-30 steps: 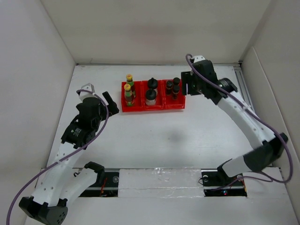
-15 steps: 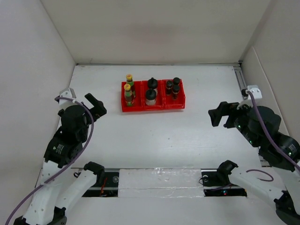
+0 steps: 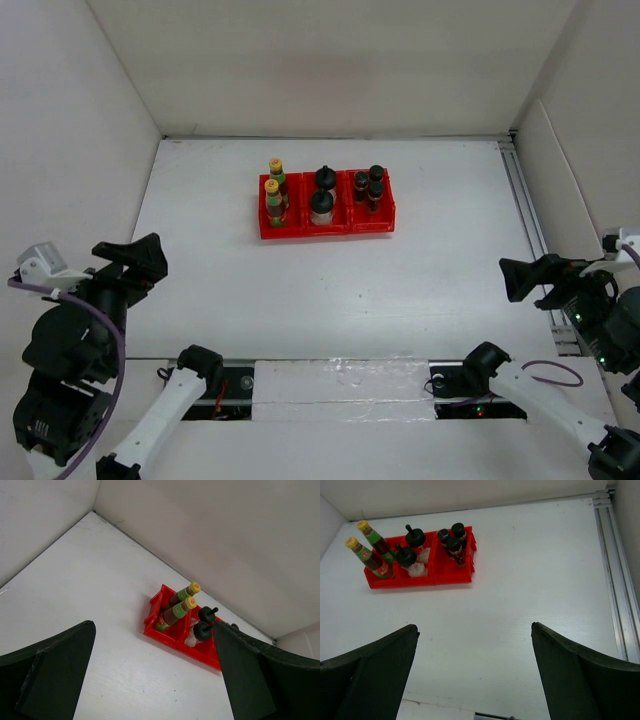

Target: Organize the condiment bottles

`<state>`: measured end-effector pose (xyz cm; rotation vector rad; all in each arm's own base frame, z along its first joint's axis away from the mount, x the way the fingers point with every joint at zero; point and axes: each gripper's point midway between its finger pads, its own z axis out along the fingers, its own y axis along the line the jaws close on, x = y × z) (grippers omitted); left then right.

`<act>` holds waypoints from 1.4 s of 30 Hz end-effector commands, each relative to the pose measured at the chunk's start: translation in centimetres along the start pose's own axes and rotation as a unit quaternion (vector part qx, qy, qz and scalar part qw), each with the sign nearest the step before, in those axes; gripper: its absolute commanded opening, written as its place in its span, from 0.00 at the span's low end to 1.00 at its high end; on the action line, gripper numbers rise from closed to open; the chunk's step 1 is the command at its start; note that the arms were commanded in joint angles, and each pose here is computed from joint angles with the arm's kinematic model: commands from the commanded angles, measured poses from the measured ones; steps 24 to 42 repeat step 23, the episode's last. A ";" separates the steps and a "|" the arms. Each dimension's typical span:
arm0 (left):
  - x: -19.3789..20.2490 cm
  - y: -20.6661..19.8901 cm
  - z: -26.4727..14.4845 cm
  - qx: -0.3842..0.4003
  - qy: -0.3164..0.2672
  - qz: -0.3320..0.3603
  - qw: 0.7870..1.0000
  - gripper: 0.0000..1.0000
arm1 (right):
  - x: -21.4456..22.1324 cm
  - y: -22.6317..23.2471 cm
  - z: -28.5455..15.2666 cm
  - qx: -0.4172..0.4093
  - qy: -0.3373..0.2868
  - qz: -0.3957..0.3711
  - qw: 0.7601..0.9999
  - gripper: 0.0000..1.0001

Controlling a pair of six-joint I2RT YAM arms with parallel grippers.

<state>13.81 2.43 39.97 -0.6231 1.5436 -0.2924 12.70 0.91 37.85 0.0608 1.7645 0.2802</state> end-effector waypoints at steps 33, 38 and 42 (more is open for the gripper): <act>-0.2 2.1 -0.8 -0.026 -0.026 -0.012 0.999 0.99 | -2.9 -3.1 -4.0 0.027 -0.054 0.018 0.998 1.00; -0.2 2.1 -0.8 -0.026 -0.026 -0.012 0.999 0.99 | -2.9 -3.1 -4.0 0.027 -0.054 0.018 0.998 1.00; -0.2 2.1 -0.8 -0.026 -0.026 -0.012 0.999 0.99 | -2.9 -3.1 -4.0 0.027 -0.054 0.018 0.998 1.00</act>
